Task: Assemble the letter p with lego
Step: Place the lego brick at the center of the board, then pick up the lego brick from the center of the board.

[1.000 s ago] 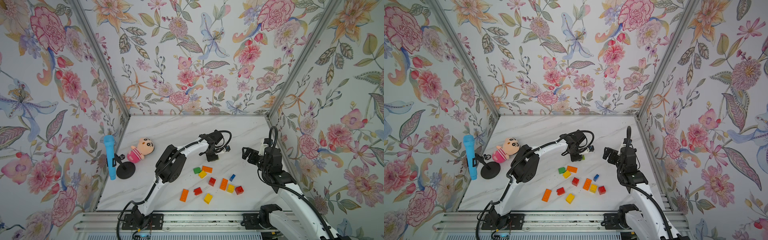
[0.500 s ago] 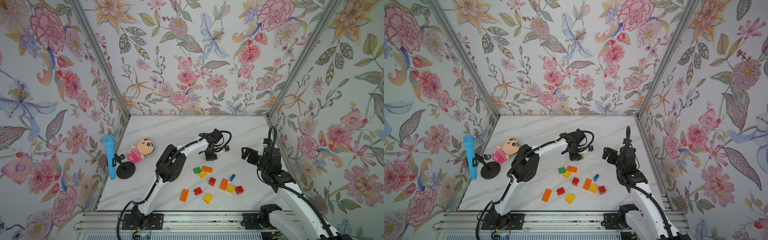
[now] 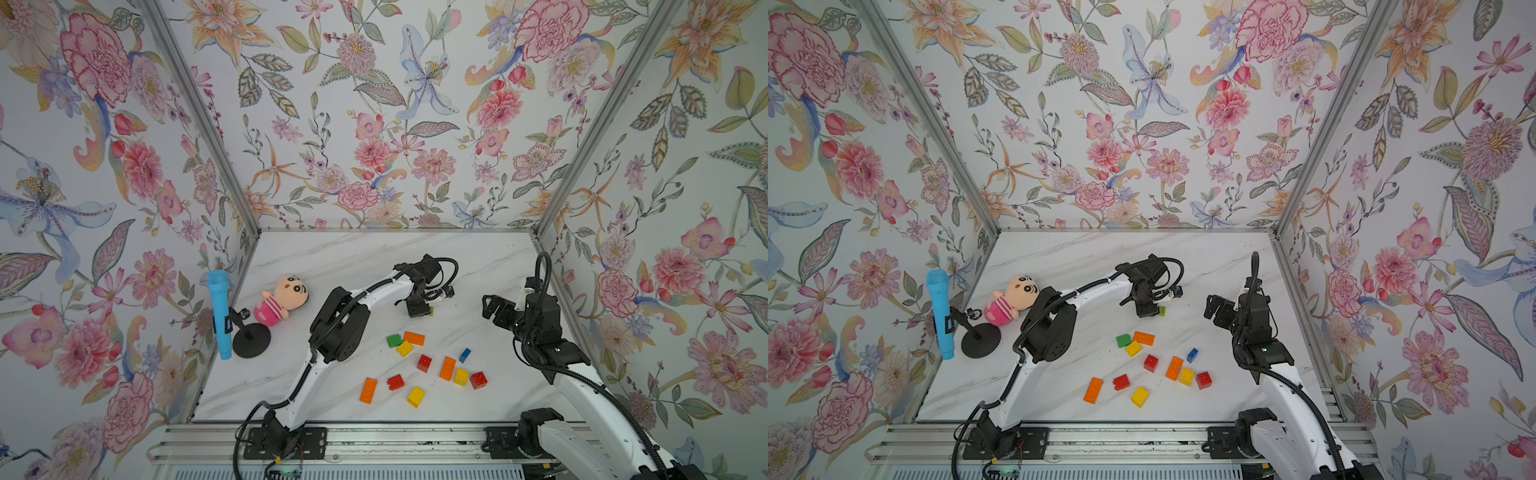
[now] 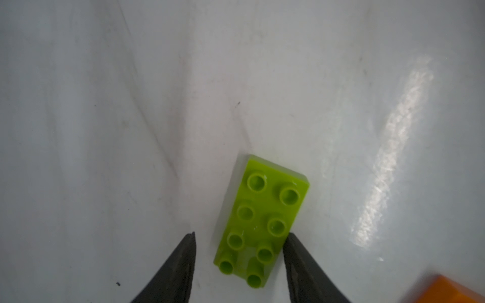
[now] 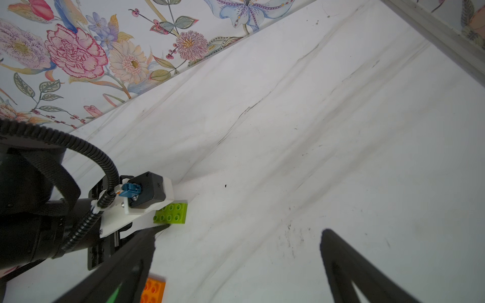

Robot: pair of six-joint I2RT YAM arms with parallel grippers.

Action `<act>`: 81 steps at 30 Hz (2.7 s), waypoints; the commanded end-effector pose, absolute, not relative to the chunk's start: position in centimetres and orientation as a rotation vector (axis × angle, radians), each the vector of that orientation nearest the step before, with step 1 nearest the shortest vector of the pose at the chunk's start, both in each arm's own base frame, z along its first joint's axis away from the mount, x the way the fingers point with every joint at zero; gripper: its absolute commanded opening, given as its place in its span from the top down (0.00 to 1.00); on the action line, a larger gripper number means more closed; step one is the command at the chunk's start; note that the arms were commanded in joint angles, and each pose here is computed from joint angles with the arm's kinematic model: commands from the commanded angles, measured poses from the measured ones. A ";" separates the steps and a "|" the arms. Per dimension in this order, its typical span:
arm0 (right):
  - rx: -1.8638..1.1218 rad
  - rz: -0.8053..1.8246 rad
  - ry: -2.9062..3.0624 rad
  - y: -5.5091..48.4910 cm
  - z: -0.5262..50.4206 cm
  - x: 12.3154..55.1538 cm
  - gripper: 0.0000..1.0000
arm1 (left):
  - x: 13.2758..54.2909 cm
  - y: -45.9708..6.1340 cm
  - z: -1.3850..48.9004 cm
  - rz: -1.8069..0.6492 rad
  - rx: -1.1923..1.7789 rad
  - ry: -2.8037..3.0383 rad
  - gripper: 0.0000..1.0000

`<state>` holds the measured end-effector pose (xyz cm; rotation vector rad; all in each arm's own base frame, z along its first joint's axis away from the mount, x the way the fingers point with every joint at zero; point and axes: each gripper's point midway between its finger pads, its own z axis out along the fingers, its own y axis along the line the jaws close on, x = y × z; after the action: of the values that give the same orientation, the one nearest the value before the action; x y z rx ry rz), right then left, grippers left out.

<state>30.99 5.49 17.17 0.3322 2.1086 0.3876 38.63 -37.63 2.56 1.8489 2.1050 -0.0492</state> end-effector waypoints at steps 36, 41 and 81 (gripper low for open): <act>0.325 0.272 2.356 6.7 14.5 27.2 0.00 | 34.4 -31.5 19.7 -0.338 0.807 1.881 0.19; 0.344 0.262 2.452 8.2 12.5 24.9 0.03 | 31.5 -24.4 19.0 -0.394 0.457 1.858 0.13; 0.402 0.127 2.687 13.0 3.9 22.1 0.51 | 26.7 -11.5 16.5 -0.246 0.138 1.671 0.01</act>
<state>22.25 13.55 4.41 0.3962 2.6893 0.1739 26.77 -11.89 16.43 0.1456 1.6901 -0.2564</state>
